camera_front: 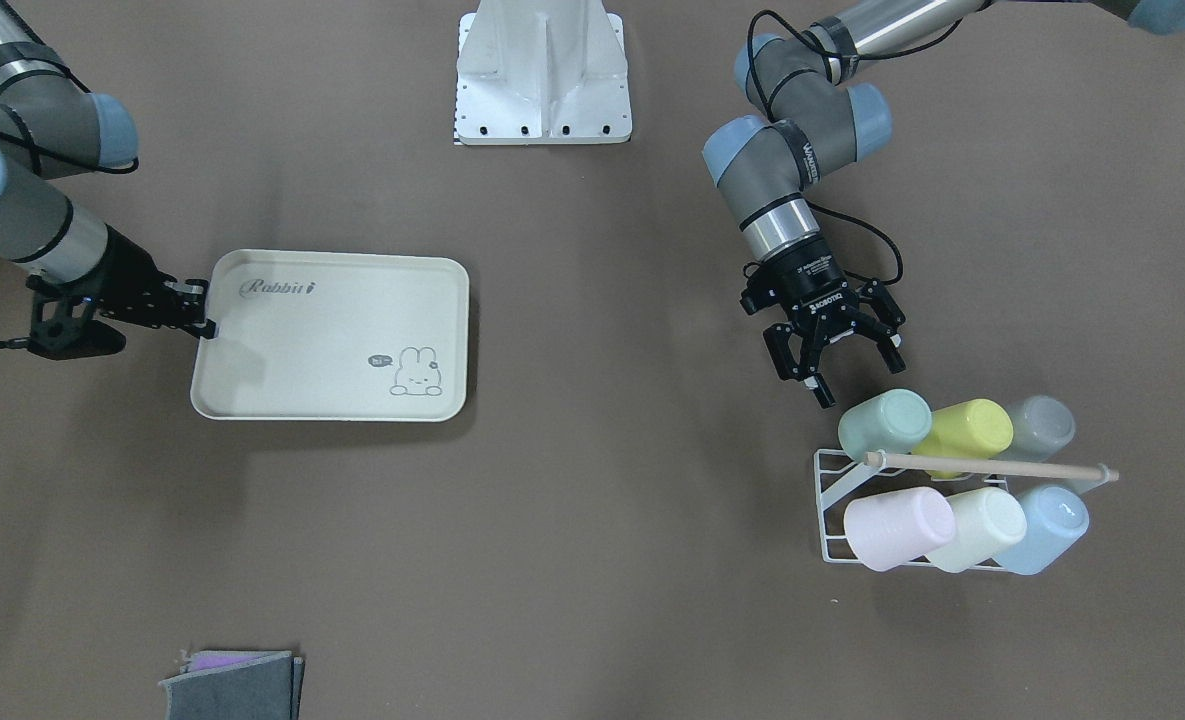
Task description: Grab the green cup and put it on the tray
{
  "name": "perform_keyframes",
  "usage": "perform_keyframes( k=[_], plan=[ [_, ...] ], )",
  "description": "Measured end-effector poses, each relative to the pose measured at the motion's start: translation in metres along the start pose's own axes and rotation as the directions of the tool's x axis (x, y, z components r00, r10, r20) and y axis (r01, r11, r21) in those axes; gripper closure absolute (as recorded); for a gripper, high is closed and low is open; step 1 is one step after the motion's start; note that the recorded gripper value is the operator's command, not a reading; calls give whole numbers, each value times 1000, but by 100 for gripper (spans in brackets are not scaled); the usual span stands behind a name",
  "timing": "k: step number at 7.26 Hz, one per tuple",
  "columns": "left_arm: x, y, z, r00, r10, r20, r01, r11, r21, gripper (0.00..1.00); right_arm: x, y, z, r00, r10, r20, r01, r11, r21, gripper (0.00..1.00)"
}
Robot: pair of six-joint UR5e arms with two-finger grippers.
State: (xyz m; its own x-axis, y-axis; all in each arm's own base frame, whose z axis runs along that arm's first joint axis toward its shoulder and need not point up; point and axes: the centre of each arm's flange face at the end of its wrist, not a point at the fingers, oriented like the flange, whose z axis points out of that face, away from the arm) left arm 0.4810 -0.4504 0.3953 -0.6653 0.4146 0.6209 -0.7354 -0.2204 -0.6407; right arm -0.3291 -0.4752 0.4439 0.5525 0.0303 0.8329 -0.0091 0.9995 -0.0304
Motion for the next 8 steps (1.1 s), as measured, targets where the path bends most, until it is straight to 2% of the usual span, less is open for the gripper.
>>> perform_keyframes(
  k=[2,4,6,8],
  plan=[
    [7,-8,18,1000,-4,-11,4,1000,-12,1,-111,-10,6,999,-31,-34,32,999,13,100],
    [10,-8,25,1000,-4,-16,3,1000,-25,1,-188,11,23,999,-41,-30,42,998,41,100],
    [12,-12,31,999,26,-21,-27,998,-61,1,-229,11,30,999,-43,-18,44,997,56,100],
    [8,-13,33,999,36,-21,-37,997,-71,1,-249,-1,38,999,-42,-22,43,997,60,100]
  ],
)
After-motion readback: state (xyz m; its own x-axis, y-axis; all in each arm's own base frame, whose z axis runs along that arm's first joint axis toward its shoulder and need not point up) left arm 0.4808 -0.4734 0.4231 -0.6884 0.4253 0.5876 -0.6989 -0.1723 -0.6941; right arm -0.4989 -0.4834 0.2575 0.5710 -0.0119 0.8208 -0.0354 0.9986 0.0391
